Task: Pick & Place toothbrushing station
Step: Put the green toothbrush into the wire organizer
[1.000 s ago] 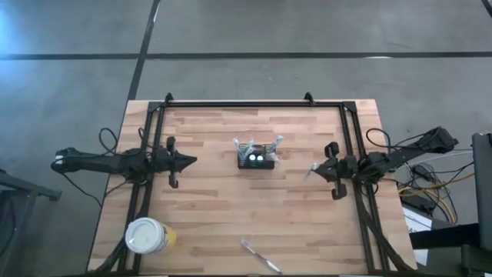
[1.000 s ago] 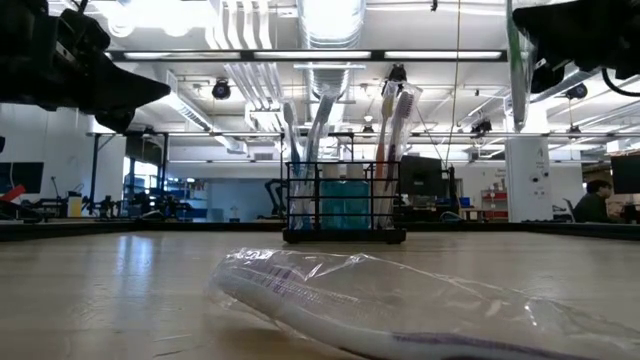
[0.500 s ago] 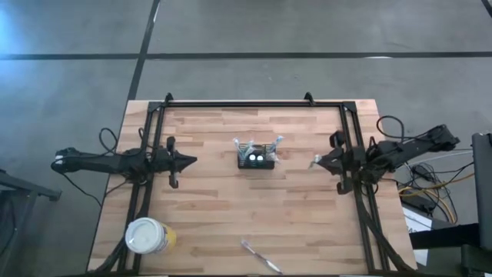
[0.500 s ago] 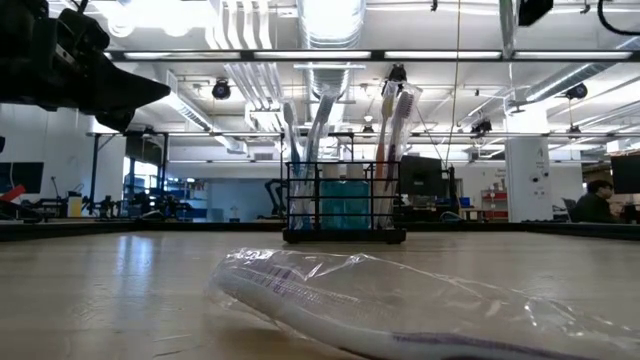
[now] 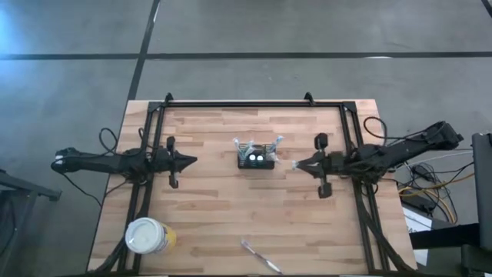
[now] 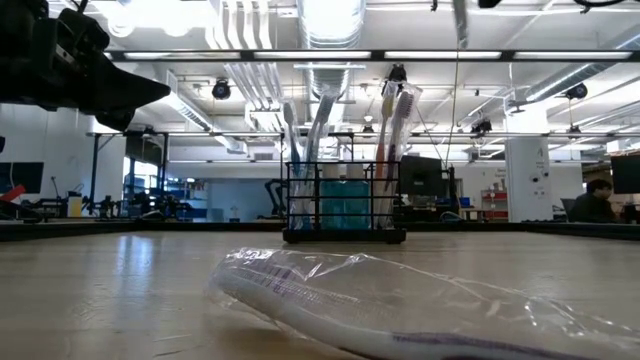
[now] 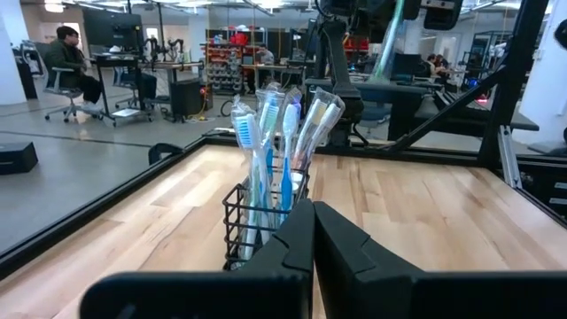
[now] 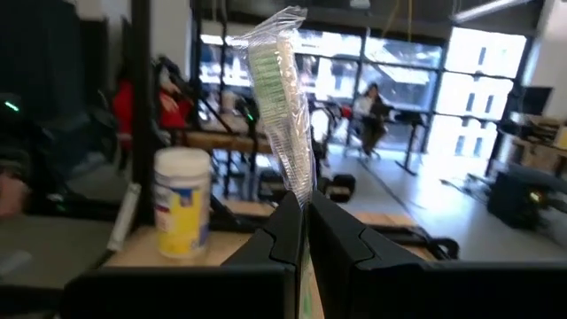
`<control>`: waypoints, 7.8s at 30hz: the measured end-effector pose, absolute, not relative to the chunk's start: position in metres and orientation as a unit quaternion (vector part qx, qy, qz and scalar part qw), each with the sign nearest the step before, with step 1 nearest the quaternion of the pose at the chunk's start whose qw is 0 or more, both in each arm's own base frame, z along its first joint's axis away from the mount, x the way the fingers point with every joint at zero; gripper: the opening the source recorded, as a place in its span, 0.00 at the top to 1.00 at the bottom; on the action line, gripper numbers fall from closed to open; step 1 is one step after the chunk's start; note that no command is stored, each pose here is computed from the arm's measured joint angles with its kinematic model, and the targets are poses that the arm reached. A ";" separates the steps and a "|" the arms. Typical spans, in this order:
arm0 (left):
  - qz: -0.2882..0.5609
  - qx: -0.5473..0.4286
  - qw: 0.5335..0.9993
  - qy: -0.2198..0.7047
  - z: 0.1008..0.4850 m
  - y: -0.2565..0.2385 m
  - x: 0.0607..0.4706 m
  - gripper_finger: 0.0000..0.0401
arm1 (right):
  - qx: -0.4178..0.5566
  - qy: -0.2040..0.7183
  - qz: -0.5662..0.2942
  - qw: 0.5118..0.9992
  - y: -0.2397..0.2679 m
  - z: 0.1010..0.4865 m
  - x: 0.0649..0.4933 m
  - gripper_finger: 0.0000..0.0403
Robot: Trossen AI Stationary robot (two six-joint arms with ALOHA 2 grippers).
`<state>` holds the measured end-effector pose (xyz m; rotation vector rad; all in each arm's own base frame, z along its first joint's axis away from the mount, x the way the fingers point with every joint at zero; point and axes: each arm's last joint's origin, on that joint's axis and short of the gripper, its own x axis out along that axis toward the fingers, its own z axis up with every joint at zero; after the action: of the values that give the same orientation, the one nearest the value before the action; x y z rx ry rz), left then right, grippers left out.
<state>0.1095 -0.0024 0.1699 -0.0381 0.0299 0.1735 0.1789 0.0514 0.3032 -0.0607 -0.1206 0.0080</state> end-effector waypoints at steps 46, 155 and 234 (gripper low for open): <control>0.086 -0.007 0.996 0.018 0.170 -0.002 0.110 0.99 | -0.042 -0.024 -0.003 0.999 0.012 0.288 0.351 0.97; 0.071 0.091 0.992 0.042 0.230 0.032 0.237 0.61 | -0.057 -0.051 -0.156 0.985 -0.009 0.167 0.379 0.97; 0.062 0.101 0.984 0.132 0.205 0.046 0.271 0.68 | -0.070 -0.044 -0.113 0.990 0.025 0.238 0.355 0.68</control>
<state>0.2714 0.0458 0.2048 0.2028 0.2646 0.1248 0.3550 0.0252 0.2375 -0.1408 -0.0883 -0.2265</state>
